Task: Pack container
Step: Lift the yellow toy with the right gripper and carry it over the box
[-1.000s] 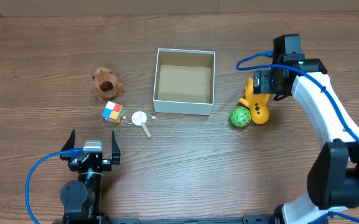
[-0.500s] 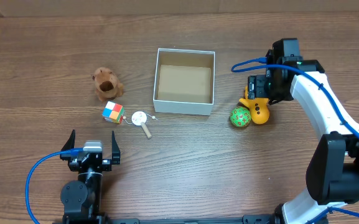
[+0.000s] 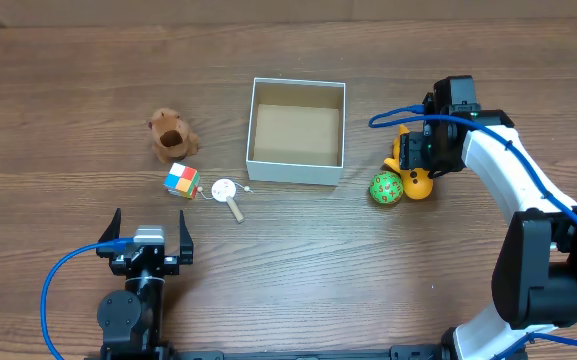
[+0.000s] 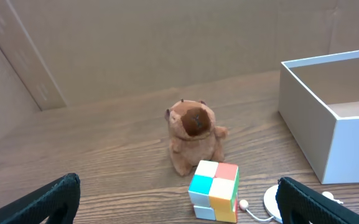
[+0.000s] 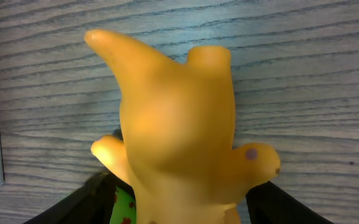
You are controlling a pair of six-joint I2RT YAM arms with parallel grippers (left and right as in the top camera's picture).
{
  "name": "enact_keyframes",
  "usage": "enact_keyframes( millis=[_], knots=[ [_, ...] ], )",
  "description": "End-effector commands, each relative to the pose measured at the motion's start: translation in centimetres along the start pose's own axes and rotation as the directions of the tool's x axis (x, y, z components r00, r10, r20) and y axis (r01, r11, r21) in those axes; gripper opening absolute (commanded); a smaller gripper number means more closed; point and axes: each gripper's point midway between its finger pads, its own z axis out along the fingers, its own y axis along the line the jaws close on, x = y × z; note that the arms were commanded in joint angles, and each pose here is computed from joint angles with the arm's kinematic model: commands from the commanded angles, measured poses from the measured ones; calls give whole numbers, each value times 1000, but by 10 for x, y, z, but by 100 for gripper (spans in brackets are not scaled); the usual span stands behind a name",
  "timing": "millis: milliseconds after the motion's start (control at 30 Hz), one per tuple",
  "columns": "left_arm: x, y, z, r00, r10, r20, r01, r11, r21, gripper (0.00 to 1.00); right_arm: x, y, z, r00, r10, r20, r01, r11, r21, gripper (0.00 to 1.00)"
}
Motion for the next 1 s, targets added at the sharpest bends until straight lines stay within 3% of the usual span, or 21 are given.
enact_keyframes(
  millis=[0,67,167,267,400,433,633,833,967],
  knots=[
    [-1,0,0,1000,10,10,-10,1000,4,100,4,1,6,1000,-5,5,5,1000,-7,66],
    [-1,0,0,1000,10,10,-10,1000,4,100,4,1,6,1000,-4,5,4,1000,-8,54],
    [-1,0,0,1000,10,10,-10,1000,4,100,6,1,7,1000,-5,0,5,1000,-7,51],
    [-1,0,0,1000,10,10,-10,1000,4,100,6,1,7,1000,-5,1,5,1000,-7,39],
    [-1,0,0,1000,10,10,-10,1000,4,100,3,1,7,1000,-5,11,5,1000,-7,7],
    [-1,0,0,1000,10,10,-10,1000,4,100,1,1,6,1000,-6,18,6,1000,-5,4],
    [-1,0,0,1000,10,10,-10,1000,4,100,-37,2,-33,996,-2,88,1,1000,11,4],
    [-1,0,0,1000,10,10,-10,1000,4,100,-98,29,-143,970,6,244,1,1000,-28,4],
    [-1,0,0,1000,10,10,-10,1000,4,100,-111,72,-192,946,-24,324,56,994,-90,4]
  ],
)
